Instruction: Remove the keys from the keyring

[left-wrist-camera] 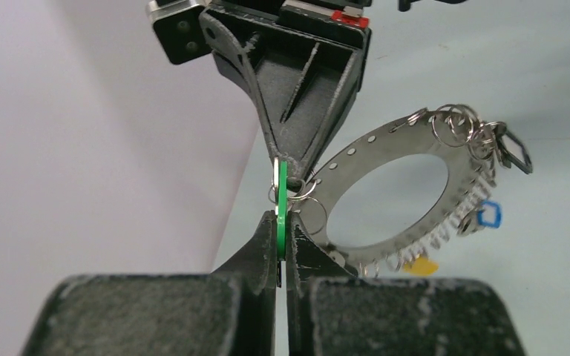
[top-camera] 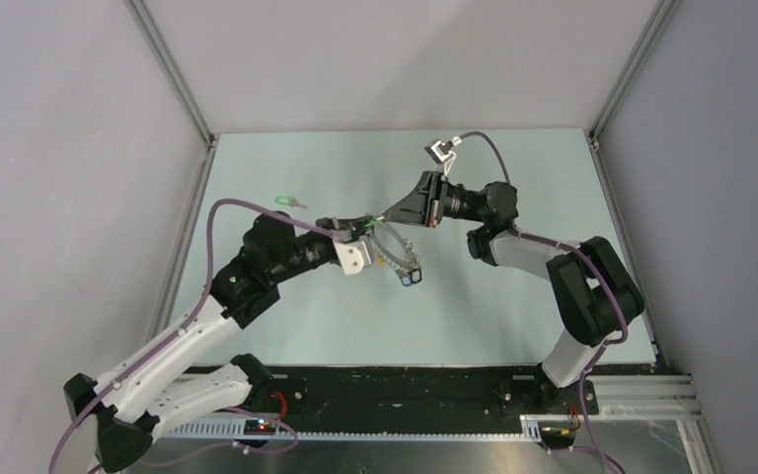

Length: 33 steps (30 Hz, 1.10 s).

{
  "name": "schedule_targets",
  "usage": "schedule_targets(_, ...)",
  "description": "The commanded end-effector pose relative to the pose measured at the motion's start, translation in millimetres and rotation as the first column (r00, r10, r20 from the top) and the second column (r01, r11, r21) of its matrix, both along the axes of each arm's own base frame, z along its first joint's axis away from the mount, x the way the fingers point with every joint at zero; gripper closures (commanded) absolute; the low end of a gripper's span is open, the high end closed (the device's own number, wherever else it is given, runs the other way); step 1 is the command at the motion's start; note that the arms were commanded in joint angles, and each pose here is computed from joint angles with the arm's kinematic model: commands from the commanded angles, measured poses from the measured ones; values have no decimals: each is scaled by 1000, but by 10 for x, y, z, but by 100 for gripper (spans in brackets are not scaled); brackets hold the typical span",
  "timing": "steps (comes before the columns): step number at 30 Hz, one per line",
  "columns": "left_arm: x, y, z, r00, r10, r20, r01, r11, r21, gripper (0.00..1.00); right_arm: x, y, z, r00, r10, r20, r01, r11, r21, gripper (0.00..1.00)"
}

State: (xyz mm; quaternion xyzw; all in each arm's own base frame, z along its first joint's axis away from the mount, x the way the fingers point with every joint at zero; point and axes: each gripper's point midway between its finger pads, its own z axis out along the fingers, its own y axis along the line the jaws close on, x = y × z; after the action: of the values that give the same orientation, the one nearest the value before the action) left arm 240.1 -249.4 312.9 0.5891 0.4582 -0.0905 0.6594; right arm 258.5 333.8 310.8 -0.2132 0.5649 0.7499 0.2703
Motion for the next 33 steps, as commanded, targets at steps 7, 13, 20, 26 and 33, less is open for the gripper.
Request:
schedule_targets(7, 315, 98, 473, 992, 102, -68, -112, 980, -165, 100, 381, -101, 435, 985, -82, -149, 108, 979, 175, 100)
schedule_targets(13, 307, 96, 469, 993, 98, -69, -108, 980, -165, 100, 524, -95, 417, 951, -73, -301, 138, 969, 203, 100)
schedule_targets(20, 270, 94, 462, 995, 81, -60, -89, 983, -162, 100, 587, -102, 432, 932, -96, -348, 185, 956, 230, 100)
schedule_targets(26, 217, 40, 430, 997, 39, -66, -49, 986, -158, 100, 621, -121, 413, 914, -153, -376, 259, 932, 252, 100)
schedule_targets(33, 43, -98, 365, 994, -86, -73, 75, 986, -148, 100, 523, -164, 601, 930, -264, -256, 339, 886, 316, 100)
